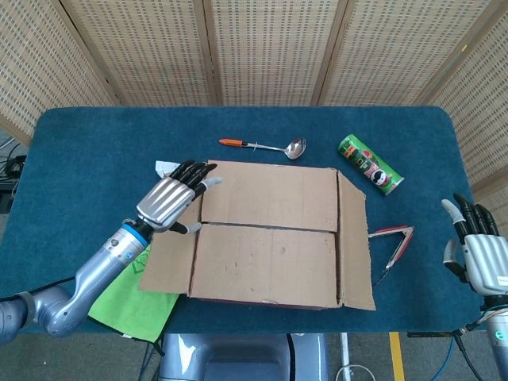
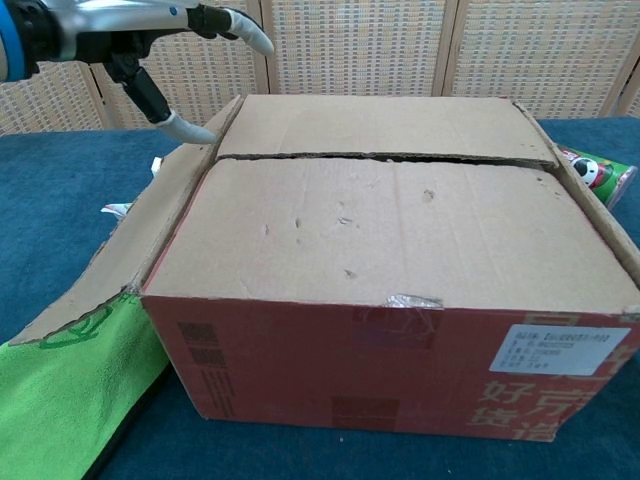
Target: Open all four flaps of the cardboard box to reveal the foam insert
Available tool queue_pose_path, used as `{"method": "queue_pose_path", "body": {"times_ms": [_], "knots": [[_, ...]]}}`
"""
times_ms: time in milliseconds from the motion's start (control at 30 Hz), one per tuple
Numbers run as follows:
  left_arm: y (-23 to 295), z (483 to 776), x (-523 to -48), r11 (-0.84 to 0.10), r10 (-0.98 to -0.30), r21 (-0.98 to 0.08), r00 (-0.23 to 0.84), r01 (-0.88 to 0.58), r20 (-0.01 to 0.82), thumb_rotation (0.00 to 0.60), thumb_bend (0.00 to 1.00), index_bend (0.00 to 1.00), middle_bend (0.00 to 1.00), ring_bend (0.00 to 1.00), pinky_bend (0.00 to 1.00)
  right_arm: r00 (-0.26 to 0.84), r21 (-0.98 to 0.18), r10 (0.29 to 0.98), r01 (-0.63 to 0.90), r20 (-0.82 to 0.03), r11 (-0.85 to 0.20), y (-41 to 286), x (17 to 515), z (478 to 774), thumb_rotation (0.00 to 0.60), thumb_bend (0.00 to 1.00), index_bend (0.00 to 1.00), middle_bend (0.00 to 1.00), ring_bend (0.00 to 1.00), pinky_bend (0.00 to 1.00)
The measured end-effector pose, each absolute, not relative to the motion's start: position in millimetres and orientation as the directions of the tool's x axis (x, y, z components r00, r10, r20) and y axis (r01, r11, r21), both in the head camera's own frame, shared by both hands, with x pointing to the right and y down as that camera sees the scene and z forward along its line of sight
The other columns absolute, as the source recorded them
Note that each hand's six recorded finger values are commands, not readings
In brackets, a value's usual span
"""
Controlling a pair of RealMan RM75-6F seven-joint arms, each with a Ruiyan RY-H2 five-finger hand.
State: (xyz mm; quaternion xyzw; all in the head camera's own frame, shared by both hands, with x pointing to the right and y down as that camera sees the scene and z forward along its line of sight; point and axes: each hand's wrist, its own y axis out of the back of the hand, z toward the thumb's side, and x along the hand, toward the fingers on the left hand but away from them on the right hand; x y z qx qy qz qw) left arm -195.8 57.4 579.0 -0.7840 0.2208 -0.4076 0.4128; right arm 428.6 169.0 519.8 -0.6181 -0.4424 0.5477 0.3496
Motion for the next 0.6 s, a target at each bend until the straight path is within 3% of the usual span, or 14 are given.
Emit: {"method": "queue_pose_path", "body": {"times_ms": [200,600], "knots": [[58.0,589.3,-173.4,-0.52,-0.686,-0.853,0.577,0.035,0.443,0.567,0.24,0.11,0.0,0.0,0.0,-0.003,-0.916,0.929,0.163,-0.371,-0.366,170.4,433.0,520.0,0.6,0.83,0.0,0.0,0.0,0.0],[65.0,604.7,-151.5,-0.556,-0.671,-0.83,0.565,0.044,0.48,0.565,0.22,0.08,0.0,0.0,0.0,-0.014,-0.918,0.93,0.168,-0.367,-0.36,170.1,439.5,518.1,0.6,0.83,0.0,0.0,0.0,0.0]]}}
